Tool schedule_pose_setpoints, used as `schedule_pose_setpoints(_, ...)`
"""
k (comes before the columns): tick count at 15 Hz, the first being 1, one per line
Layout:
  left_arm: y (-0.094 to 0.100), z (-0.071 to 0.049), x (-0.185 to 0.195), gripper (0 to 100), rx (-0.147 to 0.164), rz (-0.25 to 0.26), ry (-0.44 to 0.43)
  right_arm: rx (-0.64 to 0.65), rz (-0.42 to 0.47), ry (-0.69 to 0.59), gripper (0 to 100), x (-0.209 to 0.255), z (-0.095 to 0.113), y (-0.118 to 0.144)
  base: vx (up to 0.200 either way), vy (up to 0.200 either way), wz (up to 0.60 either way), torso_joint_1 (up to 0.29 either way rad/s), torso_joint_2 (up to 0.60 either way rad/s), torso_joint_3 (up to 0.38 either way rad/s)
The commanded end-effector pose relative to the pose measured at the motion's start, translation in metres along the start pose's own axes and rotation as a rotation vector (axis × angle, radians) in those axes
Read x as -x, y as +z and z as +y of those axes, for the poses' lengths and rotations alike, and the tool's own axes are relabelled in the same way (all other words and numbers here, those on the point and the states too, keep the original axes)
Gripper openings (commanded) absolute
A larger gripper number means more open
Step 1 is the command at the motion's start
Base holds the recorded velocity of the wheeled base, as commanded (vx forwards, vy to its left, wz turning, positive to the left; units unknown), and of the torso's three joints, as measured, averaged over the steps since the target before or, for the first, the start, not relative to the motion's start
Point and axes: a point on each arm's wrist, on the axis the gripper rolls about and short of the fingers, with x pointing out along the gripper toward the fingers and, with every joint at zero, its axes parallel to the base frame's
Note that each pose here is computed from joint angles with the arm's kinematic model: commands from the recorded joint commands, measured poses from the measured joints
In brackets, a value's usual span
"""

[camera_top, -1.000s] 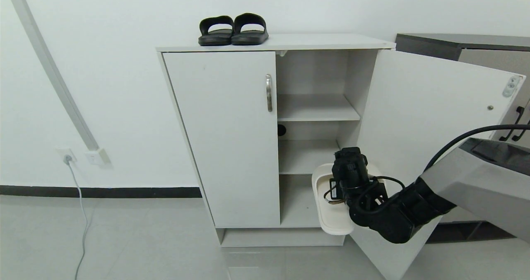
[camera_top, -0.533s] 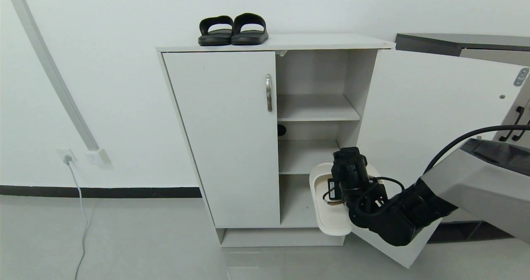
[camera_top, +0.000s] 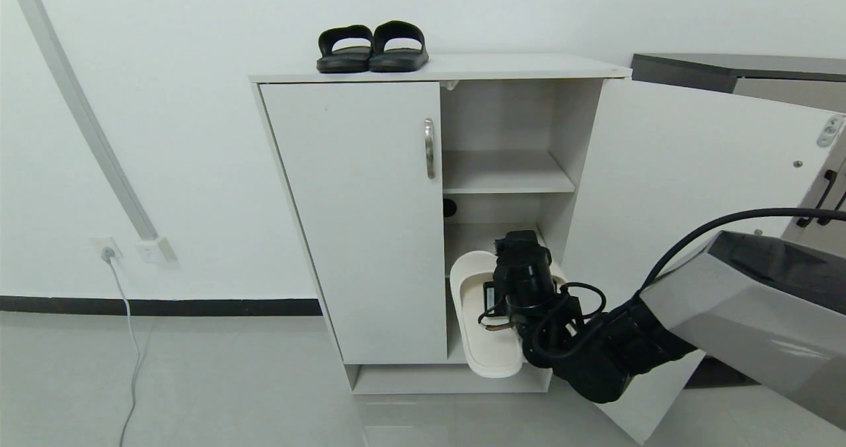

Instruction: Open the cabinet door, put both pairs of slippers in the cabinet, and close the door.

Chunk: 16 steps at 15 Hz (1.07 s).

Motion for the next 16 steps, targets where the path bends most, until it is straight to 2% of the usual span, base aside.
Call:
schedule_pose_setpoints(1, 0.0000, 0.0000, -0.0001, 0, 0.000, 0.001, 0.000, 0.005, 0.015, 0.008, 0, -0.0047, 0.0085, -0.0079, 0.000, 0.000, 0.00, 0.000, 0.00, 0.000)
schedule_pose_setpoints(13, -0.0001, 0.0000, -0.0001, 0, 0.000, 0.003, 0.000, 0.006, 0.050, -0.015, 0, -0.0092, 0.0075, -0.0152, 0.000, 0.000, 0.00, 0.000, 0.00, 0.000)
schedule_pose_setpoints(16, -0.0001, 0.0000, -0.0001, 0, 0.000, 0.003, 0.000, 0.010, 0.054, -0.017, 0, -0.0102, 0.0077, -0.0177, 0.000, -0.200, 0.00, -0.001, 0.00, 0.005)
